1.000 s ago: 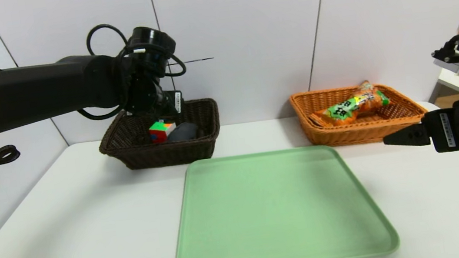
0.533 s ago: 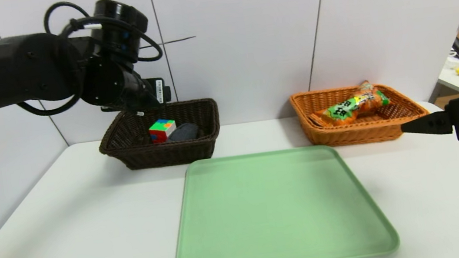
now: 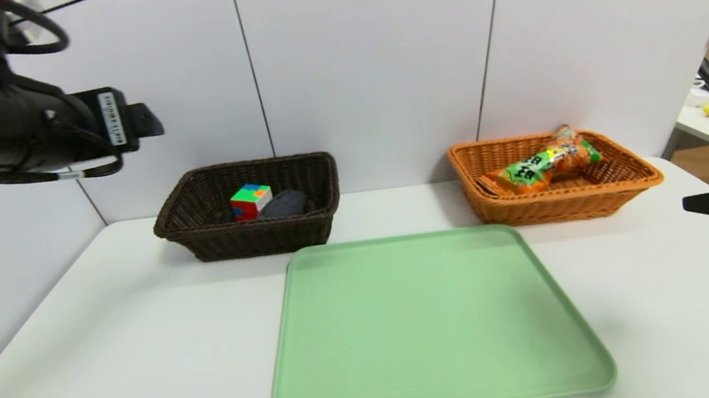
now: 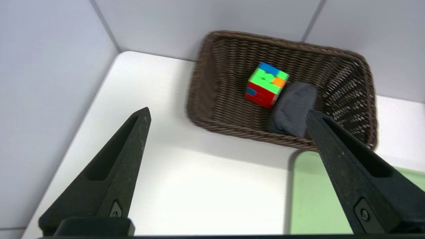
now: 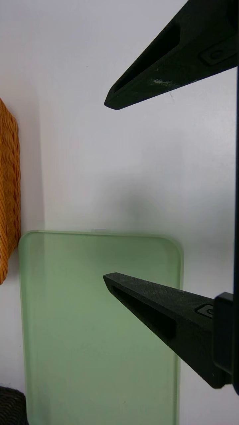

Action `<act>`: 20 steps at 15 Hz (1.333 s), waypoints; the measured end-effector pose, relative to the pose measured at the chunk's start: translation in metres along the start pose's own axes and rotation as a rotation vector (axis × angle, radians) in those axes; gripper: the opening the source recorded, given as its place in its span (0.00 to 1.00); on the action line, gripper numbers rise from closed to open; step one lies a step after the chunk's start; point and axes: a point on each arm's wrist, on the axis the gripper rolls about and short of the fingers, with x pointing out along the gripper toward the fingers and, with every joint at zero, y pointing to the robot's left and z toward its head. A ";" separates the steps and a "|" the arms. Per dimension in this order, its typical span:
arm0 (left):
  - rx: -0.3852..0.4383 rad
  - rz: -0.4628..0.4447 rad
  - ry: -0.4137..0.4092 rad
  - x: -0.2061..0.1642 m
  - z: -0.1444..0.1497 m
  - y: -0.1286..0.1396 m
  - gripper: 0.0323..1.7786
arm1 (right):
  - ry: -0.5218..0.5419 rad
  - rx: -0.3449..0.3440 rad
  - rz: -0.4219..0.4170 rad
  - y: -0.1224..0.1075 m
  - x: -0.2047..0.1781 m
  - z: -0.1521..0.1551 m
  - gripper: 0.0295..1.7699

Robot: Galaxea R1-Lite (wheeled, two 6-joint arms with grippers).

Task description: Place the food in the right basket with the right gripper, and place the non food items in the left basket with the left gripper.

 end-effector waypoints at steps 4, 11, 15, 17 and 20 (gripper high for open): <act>-0.047 0.087 -0.031 -0.042 -0.017 0.052 0.94 | -0.054 0.019 -0.014 -0.008 -0.023 -0.018 0.96; -0.123 0.232 -0.096 -0.113 -0.078 0.118 0.95 | -0.170 0.069 -0.054 -0.018 -0.060 -0.052 0.96; -0.153 0.286 -0.128 -0.139 -0.117 0.136 0.95 | -0.260 0.081 -0.061 -0.022 -0.085 -0.084 0.96; -0.153 0.284 -0.142 -0.149 -0.136 0.142 0.95 | -0.318 0.080 -0.058 -0.023 -0.096 -0.099 0.96; -0.097 0.219 -0.160 -0.163 -0.162 0.148 0.95 | -0.396 0.038 -0.051 -0.024 -0.111 -0.118 0.96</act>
